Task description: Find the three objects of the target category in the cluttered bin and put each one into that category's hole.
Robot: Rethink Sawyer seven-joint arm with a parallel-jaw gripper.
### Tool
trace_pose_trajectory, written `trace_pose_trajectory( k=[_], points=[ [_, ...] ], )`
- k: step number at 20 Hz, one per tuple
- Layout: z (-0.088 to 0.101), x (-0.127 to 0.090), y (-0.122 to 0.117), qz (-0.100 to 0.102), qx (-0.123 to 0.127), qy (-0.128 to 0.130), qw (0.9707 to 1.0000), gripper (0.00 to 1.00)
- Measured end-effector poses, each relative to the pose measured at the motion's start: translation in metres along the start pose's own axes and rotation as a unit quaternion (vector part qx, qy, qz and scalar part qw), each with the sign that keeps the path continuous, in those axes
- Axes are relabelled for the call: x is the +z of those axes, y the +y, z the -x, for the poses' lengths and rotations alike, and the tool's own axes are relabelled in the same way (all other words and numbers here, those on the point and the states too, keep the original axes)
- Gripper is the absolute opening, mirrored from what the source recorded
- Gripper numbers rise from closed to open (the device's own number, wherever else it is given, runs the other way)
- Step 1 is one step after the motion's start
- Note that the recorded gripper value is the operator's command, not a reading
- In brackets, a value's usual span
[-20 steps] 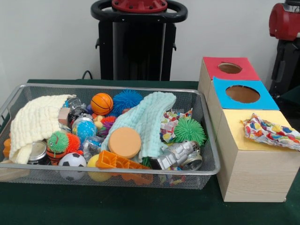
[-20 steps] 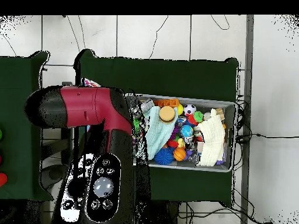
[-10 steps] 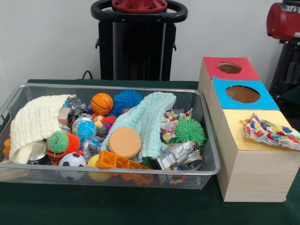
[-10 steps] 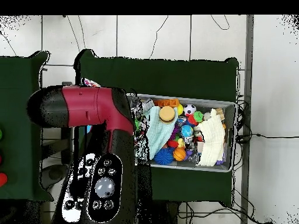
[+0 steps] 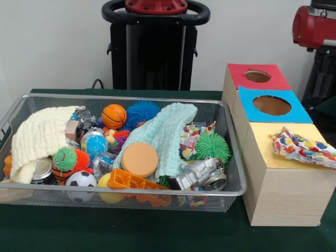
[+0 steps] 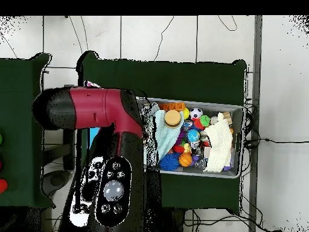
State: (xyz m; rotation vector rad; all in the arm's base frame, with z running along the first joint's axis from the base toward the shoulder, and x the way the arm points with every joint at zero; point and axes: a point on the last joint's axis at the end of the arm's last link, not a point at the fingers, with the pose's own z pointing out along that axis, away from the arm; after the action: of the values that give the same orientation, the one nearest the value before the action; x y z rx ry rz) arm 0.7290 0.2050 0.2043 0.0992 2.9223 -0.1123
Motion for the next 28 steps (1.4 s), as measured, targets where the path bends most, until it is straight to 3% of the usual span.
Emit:
trace_pose_trajectory(
  k=[8, 19, 28],
  points=[
    [0.014, 0.016, -0.011, -0.004, 0.006, -0.003, 1.0, 0.0],
    [0.013, 0.031, -0.01, -0.006, 0.004, -0.002, 1.0, 0.0],
    [0.022, 0.041, -0.01, -0.008, 0.002, -0.024, 0.9997, 0.0]
  ],
)
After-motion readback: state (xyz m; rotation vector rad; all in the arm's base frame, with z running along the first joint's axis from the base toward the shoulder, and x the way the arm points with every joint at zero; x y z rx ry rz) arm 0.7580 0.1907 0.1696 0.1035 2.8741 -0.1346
